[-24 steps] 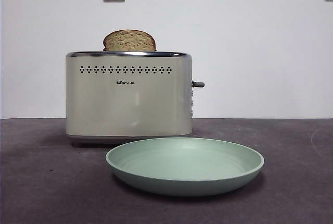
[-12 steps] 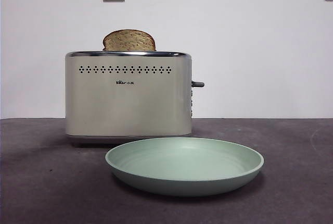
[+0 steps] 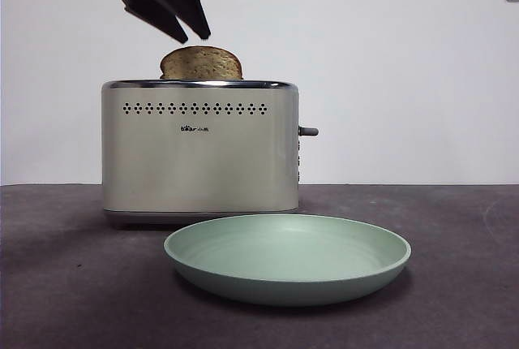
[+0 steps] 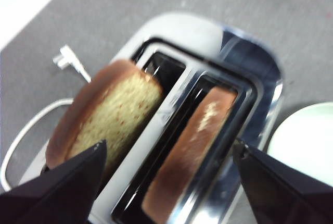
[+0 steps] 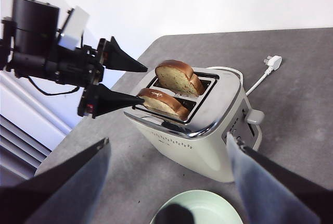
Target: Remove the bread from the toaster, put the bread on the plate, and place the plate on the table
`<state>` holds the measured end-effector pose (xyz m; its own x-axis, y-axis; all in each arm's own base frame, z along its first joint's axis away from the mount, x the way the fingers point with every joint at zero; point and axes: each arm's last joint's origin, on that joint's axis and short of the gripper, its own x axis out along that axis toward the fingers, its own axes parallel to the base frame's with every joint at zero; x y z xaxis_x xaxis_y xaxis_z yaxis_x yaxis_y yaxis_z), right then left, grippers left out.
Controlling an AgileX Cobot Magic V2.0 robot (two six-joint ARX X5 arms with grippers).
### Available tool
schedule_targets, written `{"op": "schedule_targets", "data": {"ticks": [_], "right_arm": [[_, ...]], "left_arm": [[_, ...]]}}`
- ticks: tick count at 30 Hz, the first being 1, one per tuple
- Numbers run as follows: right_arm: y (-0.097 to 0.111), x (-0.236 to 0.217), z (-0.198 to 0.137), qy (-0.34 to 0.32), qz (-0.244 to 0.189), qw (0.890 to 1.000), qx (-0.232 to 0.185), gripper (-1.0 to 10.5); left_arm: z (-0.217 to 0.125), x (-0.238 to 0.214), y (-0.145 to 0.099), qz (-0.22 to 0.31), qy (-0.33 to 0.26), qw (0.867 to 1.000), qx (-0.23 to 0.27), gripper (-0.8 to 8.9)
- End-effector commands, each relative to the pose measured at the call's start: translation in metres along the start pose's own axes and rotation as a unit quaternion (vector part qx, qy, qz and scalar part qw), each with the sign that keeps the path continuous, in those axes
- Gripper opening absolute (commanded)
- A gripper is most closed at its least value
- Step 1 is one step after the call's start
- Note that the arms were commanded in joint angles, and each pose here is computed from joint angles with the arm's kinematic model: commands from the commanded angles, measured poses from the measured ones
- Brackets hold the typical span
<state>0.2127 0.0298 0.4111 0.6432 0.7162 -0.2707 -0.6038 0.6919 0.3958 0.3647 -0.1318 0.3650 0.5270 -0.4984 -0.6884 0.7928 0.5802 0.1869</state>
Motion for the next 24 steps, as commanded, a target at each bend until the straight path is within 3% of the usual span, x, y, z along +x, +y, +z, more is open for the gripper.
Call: {"op": "schedule_targets", "data": {"ticks": [1, 9, 15, 19, 24], "right_arm": [[0.001, 0.000, 0.001, 0.000, 0.000, 1.000, -0.008, 3.8], [0.000, 0.000, -0.003, 0.015, -0.003, 1.000, 0.004, 3.8], [-0.003, 0.001, -0.006, 0.024, -0.028, 0.999, 0.007, 3.8], [-0.006, 0.004, -0.008, 0.034, -0.066, 0.997, 0.005, 3.8], [-0.015, 0.013, -0.012, 0.060, -0.071, 0.995, 0.026, 3.8]], "left_arm": [[-0.005, 0.015, 0.002, -0.003, 0.021, 1.000, 0.007, 4.04], [-0.014, 0.040, 0.006, -0.015, 0.042, 0.999, 0.001, 3.84], [-0.010, 0.036, 0.007, 0.007, 0.036, 0.999, 0.008, -0.11], [-0.007, 0.023, 0.003, 0.015, 0.041, 0.999, 0.009, -0.09], [0.003, -0.006, -0.007, 0.024, 0.015, 1.000, 0.004, -0.09]]}}
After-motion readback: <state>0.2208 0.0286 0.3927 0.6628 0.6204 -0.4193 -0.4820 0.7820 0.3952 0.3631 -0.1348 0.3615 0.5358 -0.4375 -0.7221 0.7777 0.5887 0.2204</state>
